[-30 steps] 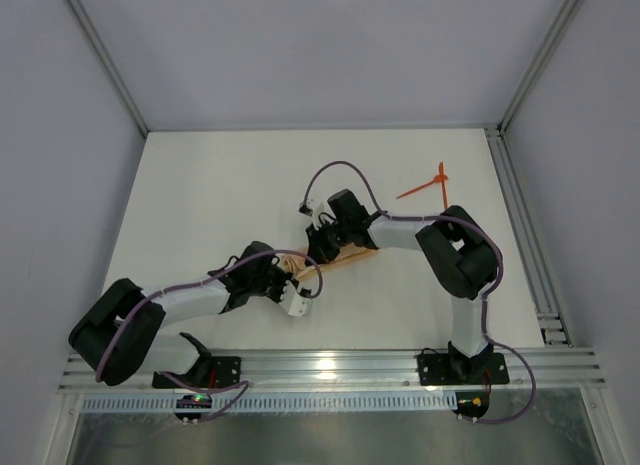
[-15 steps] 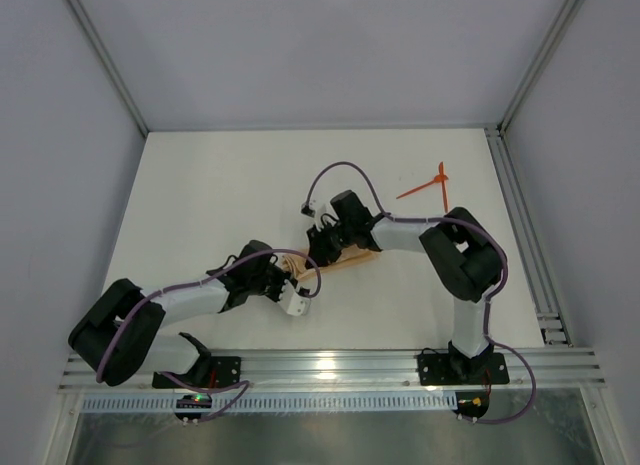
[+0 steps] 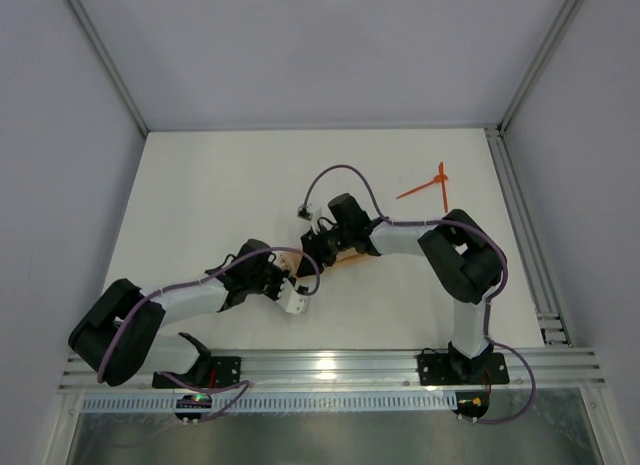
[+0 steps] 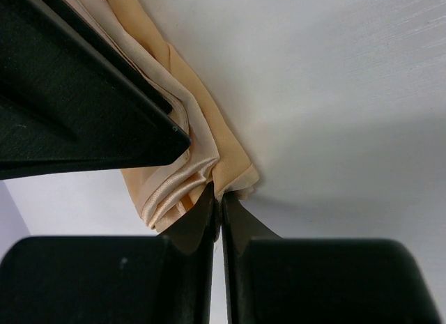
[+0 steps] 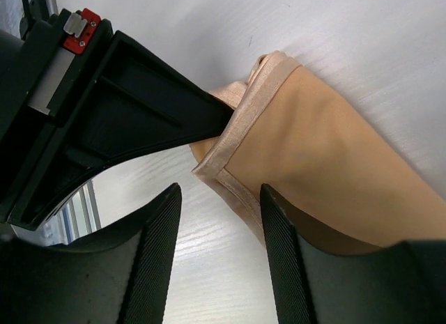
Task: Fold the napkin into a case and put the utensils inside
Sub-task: Stuff the top corner of the smaller-rectangle-folded napkin into the folded napkin.
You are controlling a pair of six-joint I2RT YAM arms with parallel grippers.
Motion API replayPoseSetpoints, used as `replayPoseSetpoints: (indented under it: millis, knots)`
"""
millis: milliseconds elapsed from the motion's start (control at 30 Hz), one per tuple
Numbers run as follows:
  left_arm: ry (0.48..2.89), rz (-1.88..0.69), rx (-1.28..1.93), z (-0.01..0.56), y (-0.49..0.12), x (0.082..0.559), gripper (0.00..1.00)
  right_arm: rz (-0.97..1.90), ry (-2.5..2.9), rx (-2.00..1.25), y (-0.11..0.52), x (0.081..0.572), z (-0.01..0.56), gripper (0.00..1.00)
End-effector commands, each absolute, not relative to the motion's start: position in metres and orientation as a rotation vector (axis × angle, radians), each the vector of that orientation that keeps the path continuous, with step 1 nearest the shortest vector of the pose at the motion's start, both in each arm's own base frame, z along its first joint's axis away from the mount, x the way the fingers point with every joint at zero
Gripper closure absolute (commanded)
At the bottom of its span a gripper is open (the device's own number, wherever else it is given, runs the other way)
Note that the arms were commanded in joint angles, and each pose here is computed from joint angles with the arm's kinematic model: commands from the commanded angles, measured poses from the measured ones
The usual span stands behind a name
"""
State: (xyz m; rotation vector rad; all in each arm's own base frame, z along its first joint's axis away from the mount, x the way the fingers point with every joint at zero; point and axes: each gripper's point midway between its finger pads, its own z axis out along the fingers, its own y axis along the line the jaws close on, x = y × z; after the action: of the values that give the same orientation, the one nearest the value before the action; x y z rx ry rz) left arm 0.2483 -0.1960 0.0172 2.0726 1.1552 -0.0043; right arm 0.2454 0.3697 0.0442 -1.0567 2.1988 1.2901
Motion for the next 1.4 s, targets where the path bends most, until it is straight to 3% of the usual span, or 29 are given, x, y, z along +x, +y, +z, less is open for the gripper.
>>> replayPoseSetpoints:
  millis: [0,400,533,667,967,1067,1100,1367]
  knots:
    - [1.23,-0.057,2.087,0.005,-0.188,0.24,0.94,1.25,2.094,-1.089,0.38,0.255,0.071,0.43]
    - [1.221,-0.101,2.044,0.012,-0.198,0.24,0.93,1.14,2.182,-1.048,0.391,0.255,0.038,0.46]
    - [1.211,-0.101,2.037,0.013,-0.2,0.242,0.93,1.158,2.228,-0.973,0.392,0.256,0.029,0.6]
    - [1.212,-0.098,2.031,0.014,-0.201,0.243,0.93,1.132,2.271,-0.946,0.392,0.259,0.021,0.66]
    - [1.23,-0.109,2.012,0.014,-0.202,0.244,0.92,1.12,2.328,-0.901,0.392,0.256,0.012,0.66]
    - [1.225,-0.114,2.014,0.014,-0.203,0.244,0.92,1.128,2.349,-0.885,0.392,0.256,0.007,0.8]
    - [1.222,-0.114,2.016,0.014,-0.203,0.244,0.92,1.132,2.359,-0.88,0.391,0.253,0.005,0.95]
    - [1.225,-0.083,2.095,0.0,-0.185,0.23,0.95,1.071,2.312,-0.787,0.367,0.278,0.023,0.97]
